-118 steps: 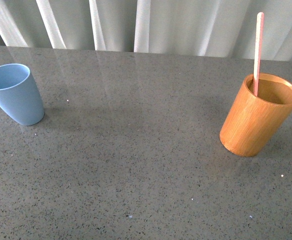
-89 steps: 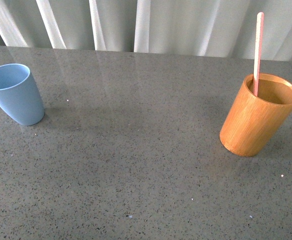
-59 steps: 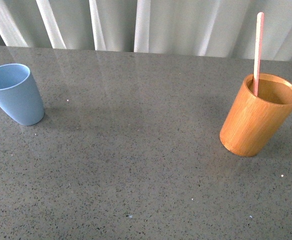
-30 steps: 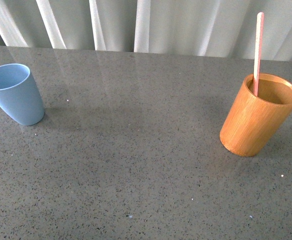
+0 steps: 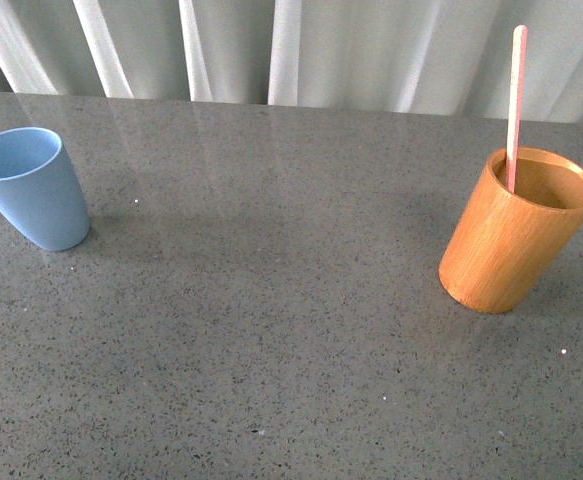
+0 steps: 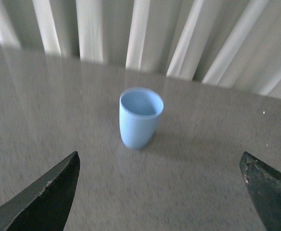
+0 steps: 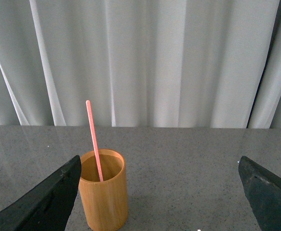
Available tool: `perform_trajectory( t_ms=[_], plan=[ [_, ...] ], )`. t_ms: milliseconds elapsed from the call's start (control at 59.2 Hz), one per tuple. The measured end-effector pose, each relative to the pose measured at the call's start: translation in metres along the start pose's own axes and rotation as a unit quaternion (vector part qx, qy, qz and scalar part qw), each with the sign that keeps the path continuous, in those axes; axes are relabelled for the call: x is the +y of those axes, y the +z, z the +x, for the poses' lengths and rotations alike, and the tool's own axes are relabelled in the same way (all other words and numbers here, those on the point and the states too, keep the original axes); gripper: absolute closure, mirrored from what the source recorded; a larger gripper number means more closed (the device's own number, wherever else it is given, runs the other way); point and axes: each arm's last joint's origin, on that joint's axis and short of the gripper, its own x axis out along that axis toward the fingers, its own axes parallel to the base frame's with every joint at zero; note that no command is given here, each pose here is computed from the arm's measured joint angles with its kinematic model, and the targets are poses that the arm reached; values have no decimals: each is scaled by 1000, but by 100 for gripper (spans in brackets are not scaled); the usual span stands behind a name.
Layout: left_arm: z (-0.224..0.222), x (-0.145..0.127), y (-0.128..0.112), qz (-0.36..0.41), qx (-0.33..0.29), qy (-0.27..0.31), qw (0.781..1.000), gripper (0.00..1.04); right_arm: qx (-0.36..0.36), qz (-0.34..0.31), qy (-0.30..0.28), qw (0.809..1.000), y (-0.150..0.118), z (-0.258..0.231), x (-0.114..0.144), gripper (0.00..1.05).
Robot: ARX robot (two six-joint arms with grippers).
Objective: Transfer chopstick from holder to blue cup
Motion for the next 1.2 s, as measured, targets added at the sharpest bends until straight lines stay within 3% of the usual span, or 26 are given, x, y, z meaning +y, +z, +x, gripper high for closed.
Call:
perform_trajectory(
  t_ms=[236,321,574,693,828,1014,1199],
  plan=[
    [41,7,69,-30,71,11,997,7,0,0,0,1000,0,0,0,10],
    [64,7,93,-32,136,6,990,7,0,0,0,1000,0,0,0,10],
    [132,8,133,-24,230,1,973,7,0,0,0,1000,0,0,0,10],
    [162,9,130,-9,254,10,967,7,0,0,0,1000,0,0,0,10],
    [190,12,109,3,293,25,956,7,0,0,0,1000,0,0,0,10],
    [211,16,85,9,324,38,945,7,0,0,0,1000,0,0,0,10],
    [222,14,77,12,330,36,943,7,0,0,0,1000,0,0,0,10]
  ],
)
